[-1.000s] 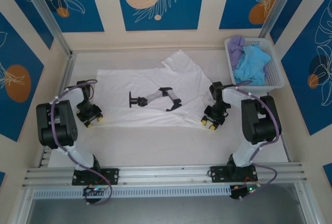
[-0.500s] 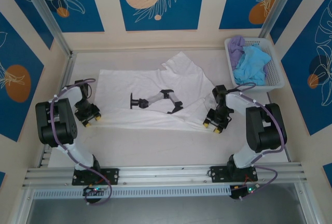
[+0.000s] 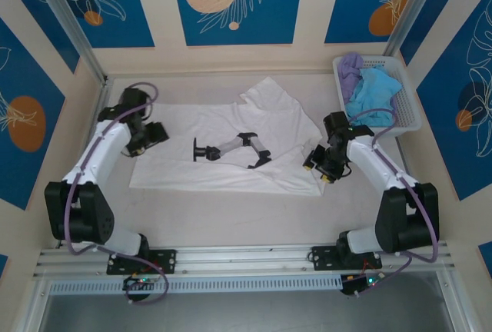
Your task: Fold and stack the t-shirts
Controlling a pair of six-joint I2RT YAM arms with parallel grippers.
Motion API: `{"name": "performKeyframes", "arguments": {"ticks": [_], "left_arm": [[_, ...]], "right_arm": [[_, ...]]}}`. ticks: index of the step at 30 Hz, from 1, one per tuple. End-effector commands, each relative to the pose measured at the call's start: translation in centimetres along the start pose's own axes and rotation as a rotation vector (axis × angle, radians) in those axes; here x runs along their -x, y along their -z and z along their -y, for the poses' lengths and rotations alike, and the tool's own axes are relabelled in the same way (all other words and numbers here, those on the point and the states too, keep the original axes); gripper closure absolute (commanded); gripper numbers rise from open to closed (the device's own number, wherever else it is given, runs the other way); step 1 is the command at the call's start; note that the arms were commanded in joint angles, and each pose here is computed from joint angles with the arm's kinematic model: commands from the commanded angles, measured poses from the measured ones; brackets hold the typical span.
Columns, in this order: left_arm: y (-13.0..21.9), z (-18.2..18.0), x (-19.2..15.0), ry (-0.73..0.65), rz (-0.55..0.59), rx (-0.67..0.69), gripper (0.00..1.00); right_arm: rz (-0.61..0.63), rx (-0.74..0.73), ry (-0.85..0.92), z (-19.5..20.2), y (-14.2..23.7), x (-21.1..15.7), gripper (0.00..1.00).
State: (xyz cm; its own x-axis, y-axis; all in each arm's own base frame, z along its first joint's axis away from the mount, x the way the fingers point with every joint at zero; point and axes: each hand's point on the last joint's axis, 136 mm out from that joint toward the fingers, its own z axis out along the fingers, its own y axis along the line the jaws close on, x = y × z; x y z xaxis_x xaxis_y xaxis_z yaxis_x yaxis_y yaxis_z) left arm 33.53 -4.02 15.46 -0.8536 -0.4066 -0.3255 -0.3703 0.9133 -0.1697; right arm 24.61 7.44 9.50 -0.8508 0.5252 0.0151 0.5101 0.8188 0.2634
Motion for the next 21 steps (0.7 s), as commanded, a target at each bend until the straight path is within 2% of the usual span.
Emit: {"name": "performKeyframes", "arguments": {"ticks": [1, 5, 9, 11, 14, 21], "left_arm": [[0.7, 8.6, -3.7, -0.266, -0.039, -0.197, 0.24], [0.6, 18.0, -11.3, -0.618, -0.137, -0.346, 0.25], [-0.1, 23.0, -17.8, -0.764, -0.248, -0.405, 0.26], [-0.9, 24.6, -20.1, -0.771, -0.303, -0.384, 0.27], [-2.1, 26.0, -22.4, -0.705, -0.392, -0.373, 0.3], [-4.3, 26.8, -23.9, -0.557, -0.476, -0.303, 0.32]], "right_arm": [[0.022, 0.089, -0.054, -1.1, 2.1, -0.7, 0.45], [0.042, 0.1, -0.086, -0.6, 2.9, -2.0, 0.46], [0.013, 0.089, -0.105, 0.6, 2.2, -3.8, 0.47], [-0.013, 0.077, -0.106, 1.4, 1.5, -4.8, 0.48], [-0.037, 0.064, -0.105, 2.2, 0.7, -5.8, 0.48], [-0.067, 0.047, -0.084, 3.0, -0.9, -6.5, 0.48]]}}
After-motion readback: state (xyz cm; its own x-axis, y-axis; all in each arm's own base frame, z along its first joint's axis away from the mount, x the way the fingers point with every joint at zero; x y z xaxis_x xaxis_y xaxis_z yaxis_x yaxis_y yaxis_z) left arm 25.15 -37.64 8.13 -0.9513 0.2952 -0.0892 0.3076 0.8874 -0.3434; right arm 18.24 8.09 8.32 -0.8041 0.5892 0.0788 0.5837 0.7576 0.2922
